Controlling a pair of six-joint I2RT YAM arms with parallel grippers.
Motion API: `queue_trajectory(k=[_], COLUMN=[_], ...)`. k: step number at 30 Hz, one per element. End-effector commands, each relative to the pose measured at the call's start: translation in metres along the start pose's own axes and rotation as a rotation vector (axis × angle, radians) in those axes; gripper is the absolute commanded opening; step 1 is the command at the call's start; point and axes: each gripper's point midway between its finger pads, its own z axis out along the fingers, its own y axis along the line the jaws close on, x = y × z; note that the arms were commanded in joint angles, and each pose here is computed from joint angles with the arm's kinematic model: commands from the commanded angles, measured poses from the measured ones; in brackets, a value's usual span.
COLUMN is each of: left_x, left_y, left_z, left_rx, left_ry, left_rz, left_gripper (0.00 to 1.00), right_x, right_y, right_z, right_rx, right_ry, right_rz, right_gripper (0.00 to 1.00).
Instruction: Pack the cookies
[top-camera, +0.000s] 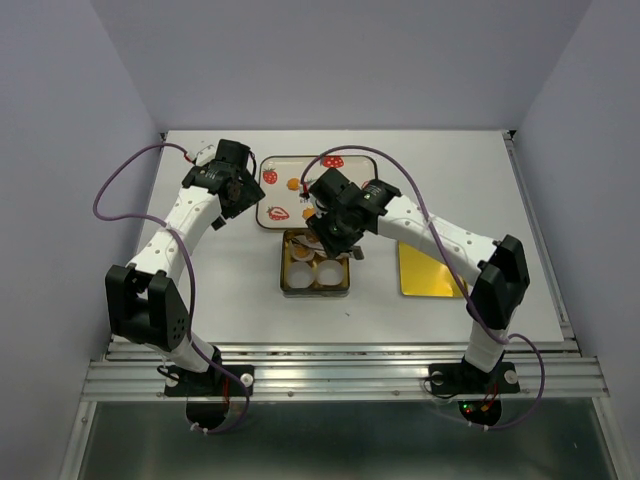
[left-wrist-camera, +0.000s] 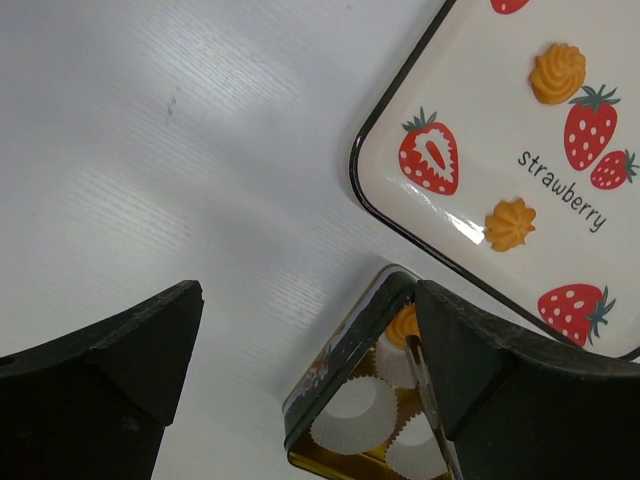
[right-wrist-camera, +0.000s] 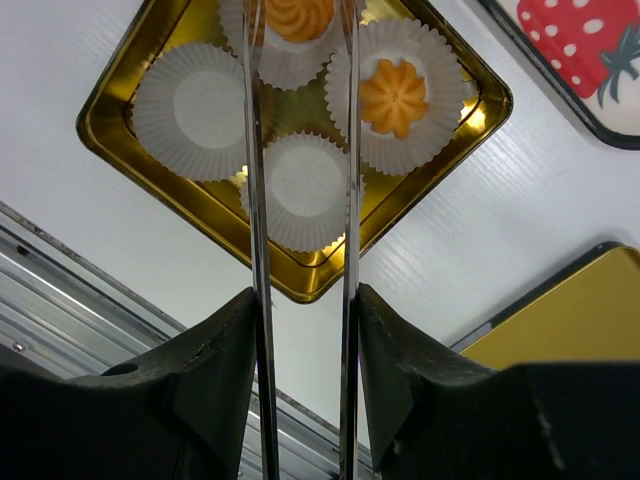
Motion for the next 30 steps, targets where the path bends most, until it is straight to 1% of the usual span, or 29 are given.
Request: queue_trajectory(k=[1,8,11,15,17,18,20,23,24,26,30], left_x=[-0.017,-0.016,-0.014,-0.007,0.003,0.003,0.018,0.037,0.043,0.058,0.079], left_y=[-0.011,-0.015,-0.013,-0.014,-0.018,-0.025,-0.04,-0.044,-0.047,-0.052,-0.049], left_z=[-0.019,-0.018,-0.017,-0.015,-0.014,-0.016,-0.018,-0.016,-0.017,-0.018,-0.016], left_rx=[0.063,0.071,0.067,0.077,0.114,0.161,0.276,0.32,0.346,0.404,0.415], left_ry=[-0.054,-0.041,-0.037,-0.008,0.031,0.026,0.081,0.136,0.159,0.218,0.286], left_rz=[-0.025,-0.018,-0.011,0.004,0.022,0.05,0.1,0.129,0.134,0.18,0.228], left_gripper=[0.99,0.99,0.99,0.99,0.99,0.99,0.99,0.99,0.99,0.99,0.99], right_x=[-0.062,-0.08,-0.081,-0.082,-0.088,-0.09,-0.093,-0.103,-0.104,-0.103,-0.1], right_y=[0.002,-0.001,-0.001,-0.018,-0.033,-0.044,-0.051,-0.055,-0.057,-0.062,-0.057], right_z=[-0.058,-0.07,-0.07,-0.059,-0.054,-0.052,-0.038,-0.029,-0.018,-0.013,-0.003], right_rx=[0.01,0.025,0.028,0.135,0.203,0.226,0.222,0.224,0.223,0.231,0.179], right_ry=[-0.258,-0.334,-0.341,-0.339,-0.351,-0.355,-0.336,-0.334,-0.313,-0.287,-0.23], right_rz=[0.053,0.104,0.129,0.188,0.261,0.302,0.35,0.355,0.355,0.382,0.422], right_gripper=[0.47,0.46,0.46,0.46,0.46,0.46,0.46,0.46,0.46,0.46,0.46])
